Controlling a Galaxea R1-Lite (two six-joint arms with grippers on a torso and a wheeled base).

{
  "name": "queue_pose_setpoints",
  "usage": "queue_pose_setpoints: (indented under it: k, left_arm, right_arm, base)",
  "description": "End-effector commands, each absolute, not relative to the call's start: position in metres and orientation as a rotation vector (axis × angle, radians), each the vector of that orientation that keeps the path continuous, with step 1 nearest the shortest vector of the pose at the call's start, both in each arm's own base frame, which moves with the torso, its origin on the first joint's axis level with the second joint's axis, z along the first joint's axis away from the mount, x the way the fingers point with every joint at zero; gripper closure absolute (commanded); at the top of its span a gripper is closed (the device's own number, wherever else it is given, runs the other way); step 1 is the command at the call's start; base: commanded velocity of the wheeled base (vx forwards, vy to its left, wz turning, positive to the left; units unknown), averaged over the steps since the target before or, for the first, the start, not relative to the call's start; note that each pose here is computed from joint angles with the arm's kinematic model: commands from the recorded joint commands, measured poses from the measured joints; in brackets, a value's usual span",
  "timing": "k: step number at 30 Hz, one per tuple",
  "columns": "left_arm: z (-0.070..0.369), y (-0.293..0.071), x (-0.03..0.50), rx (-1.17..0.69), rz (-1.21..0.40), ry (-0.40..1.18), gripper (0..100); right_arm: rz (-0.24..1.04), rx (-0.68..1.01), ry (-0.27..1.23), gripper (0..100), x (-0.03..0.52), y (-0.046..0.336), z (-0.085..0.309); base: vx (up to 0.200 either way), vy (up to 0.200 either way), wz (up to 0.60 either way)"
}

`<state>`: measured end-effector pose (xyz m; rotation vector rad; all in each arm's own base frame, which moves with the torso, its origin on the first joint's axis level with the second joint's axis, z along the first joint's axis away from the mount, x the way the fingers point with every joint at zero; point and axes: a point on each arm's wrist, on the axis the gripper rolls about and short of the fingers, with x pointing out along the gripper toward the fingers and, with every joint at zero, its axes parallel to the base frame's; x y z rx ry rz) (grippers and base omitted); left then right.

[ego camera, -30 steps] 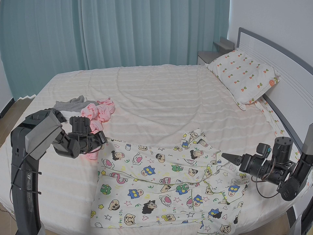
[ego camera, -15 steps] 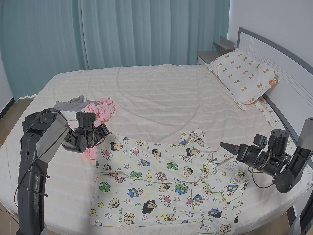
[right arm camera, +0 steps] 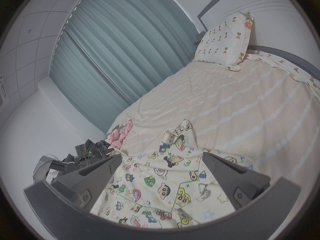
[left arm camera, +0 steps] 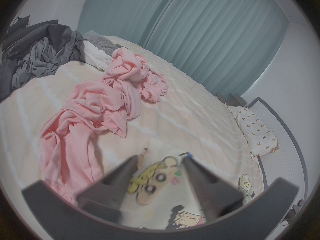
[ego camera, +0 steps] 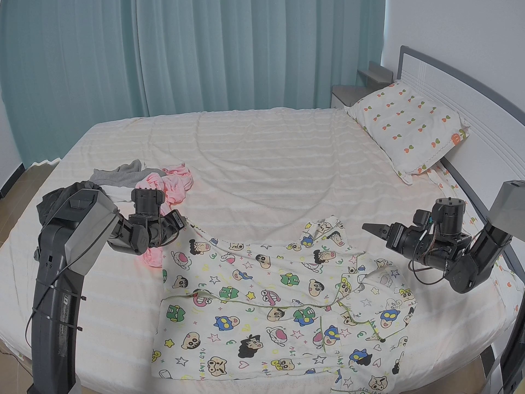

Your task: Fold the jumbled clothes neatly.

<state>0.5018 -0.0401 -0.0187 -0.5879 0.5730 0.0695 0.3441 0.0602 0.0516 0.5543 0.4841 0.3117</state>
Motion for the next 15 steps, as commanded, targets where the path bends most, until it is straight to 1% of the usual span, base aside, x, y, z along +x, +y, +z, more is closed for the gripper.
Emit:
queue_pose_setpoints:
  k: [1, 3, 8, 10, 11, 15]
  left_arm:
    - [-0.019, -0.038, 0.500, -0.590, 0.076, 0.581, 0]
    - [-0.002, -0.023, 0.491, -0.601, 0.106, 0.573, 0]
    - [0.025, -0.003, 0.467, -0.624, 0.123, 0.578, 0]
    - [0.031, 0.000, 0.459, -0.631, 0.112, 0.588, 0]
    - [0.042, 0.003, 0.441, -0.649, 0.080, 0.615, 0]
    - [0.057, 0.002, 0.404, -0.672, 0.013, 0.660, 0]
  right_arm:
    - [0.288, 0.559, 0.491, 0, 0.357, 0.055, 0.043]
    - [0.259, 0.563, 0.518, 0, 0.371, 0.049, 0.034]
    - [0.239, 0.563, 0.555, 0, 0.385, 0.047, 0.025]
    - [0.243, 0.557, 0.554, 0, 0.388, 0.047, 0.025]
    - [0.244, 0.540, 0.562, 0, 0.393, 0.048, 0.025]
    - [0.245, 0.505, 0.586, 0, 0.404, 0.048, 0.019]
  base:
    - [0.000, 0.000, 0.00]
    - [0.000, 0.000, 0.00]
    - [0.000, 0.000, 0.00]
    - [0.000, 0.000, 0.00]
    - [0.000, 0.000, 0.00]
    - [0.000, 0.000, 0.00]
